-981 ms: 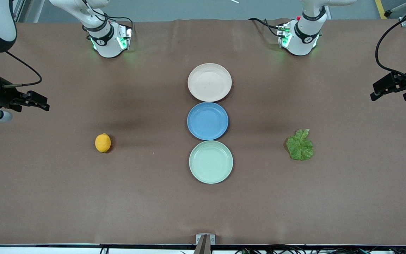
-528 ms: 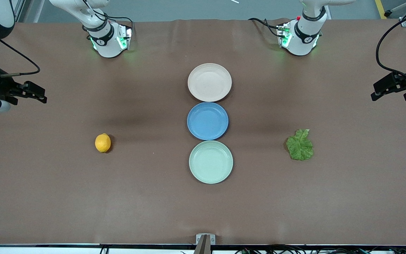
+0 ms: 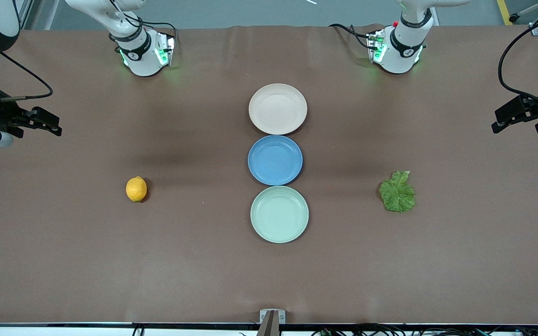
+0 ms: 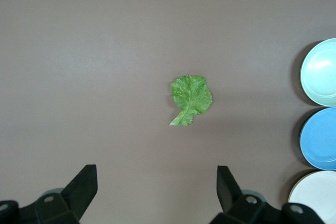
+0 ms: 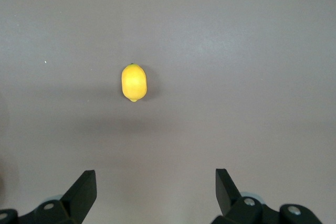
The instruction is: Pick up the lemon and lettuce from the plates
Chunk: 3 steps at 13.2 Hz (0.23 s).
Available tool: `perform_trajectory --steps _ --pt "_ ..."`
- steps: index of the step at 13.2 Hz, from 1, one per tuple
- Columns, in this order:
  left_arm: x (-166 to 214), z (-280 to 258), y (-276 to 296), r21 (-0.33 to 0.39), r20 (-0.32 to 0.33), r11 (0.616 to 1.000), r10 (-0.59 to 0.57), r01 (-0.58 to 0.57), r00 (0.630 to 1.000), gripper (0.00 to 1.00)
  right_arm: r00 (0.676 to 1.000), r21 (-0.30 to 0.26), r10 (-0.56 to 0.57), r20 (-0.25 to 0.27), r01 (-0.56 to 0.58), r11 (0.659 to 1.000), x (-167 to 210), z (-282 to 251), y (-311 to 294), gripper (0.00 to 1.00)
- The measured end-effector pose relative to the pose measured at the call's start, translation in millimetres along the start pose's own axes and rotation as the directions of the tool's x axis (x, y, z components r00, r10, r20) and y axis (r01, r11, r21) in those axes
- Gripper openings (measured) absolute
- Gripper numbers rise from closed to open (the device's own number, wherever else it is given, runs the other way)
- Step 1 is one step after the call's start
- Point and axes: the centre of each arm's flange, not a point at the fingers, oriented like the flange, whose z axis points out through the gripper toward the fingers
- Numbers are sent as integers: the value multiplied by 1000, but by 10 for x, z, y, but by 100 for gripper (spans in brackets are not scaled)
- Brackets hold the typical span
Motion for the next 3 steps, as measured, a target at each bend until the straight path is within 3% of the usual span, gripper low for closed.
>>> perform_trajectory --steps 3 --pt "0 0 -8 0 0 1000 -1 1 1000 100 1000 9 1 -11 -1 1000 -43 -9 -11 100"
